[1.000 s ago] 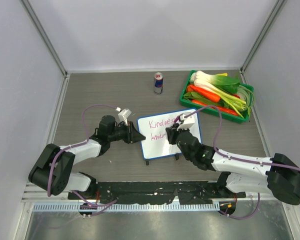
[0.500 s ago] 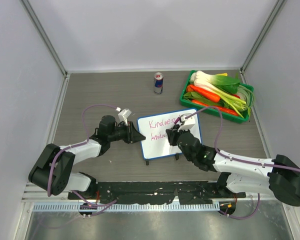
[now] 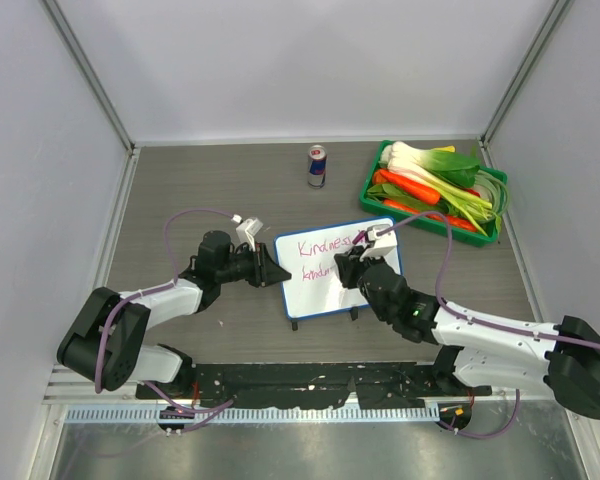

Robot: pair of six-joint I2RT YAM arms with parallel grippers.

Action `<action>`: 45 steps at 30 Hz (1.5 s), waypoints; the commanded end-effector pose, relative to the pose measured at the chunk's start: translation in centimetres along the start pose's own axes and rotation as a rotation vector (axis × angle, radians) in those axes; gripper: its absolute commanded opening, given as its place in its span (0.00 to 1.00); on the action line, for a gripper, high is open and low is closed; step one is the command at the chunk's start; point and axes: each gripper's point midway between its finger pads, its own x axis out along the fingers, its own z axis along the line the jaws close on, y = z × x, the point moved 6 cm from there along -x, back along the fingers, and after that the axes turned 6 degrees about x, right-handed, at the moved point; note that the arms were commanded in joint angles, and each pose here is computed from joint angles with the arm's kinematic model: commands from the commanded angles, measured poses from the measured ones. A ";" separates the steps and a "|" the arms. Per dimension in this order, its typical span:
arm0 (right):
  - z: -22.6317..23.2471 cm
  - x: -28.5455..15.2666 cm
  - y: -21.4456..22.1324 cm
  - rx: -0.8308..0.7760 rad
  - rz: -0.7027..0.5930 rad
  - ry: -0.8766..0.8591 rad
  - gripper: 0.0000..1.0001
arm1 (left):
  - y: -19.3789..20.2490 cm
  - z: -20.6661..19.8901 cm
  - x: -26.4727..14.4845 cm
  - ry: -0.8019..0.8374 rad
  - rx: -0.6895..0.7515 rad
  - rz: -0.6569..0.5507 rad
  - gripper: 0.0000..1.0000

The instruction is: Write a sentence on the whiteboard

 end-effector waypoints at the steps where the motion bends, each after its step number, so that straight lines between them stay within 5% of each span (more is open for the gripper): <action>1: 0.7 0.7 -0.9 0.016 -0.032 0.004 0.01 | 2.2 1.8 0.1 -0.096 -0.001 0.079 0.00; 26: -1.5 0.9 -0.6 -0.019 -0.039 0.102 0.01 | 2.2 1.8 0.2 -0.096 -0.001 0.079 0.00; 45: 0.0 1.7 0.2 0.008 0.011 0.012 0.01 | 2.1 1.8 0.2 -0.094 -0.002 0.078 0.00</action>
